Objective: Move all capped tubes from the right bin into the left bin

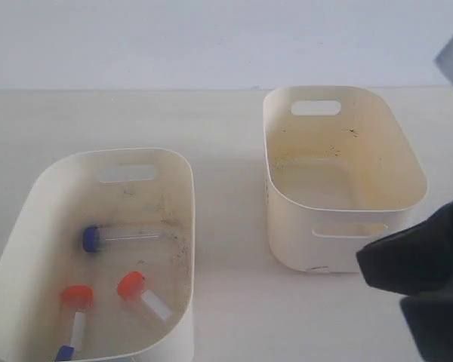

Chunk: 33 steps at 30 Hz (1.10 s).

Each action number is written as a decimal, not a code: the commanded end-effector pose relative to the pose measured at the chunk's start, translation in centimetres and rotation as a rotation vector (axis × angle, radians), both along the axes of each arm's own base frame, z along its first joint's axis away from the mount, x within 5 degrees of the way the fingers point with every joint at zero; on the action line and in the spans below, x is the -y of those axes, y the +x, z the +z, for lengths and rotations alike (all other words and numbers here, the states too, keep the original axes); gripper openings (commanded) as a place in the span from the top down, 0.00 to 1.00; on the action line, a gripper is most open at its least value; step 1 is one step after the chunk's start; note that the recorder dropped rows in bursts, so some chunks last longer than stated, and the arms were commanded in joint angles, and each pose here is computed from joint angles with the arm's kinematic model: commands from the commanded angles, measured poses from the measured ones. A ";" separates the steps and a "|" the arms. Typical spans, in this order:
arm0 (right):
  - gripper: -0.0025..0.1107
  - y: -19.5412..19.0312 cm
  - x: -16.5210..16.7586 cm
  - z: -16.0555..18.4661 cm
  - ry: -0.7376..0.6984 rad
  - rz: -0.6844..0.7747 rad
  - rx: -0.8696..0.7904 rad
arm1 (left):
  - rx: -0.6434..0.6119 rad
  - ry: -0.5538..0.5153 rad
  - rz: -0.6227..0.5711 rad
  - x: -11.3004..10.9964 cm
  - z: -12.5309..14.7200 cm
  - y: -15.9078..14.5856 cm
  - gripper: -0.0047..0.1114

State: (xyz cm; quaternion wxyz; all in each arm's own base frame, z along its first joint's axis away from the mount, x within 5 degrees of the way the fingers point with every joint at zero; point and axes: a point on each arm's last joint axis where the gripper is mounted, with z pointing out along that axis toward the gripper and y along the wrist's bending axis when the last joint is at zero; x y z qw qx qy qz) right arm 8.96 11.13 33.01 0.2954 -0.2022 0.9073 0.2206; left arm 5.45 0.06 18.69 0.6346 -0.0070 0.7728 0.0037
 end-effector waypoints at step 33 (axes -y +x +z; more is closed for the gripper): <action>0.97 -0.5 9.7 -11.4 0.038 -0.576 0.388 | -0.001 -0.007 0.004 0.0 0.1 0.0 0.92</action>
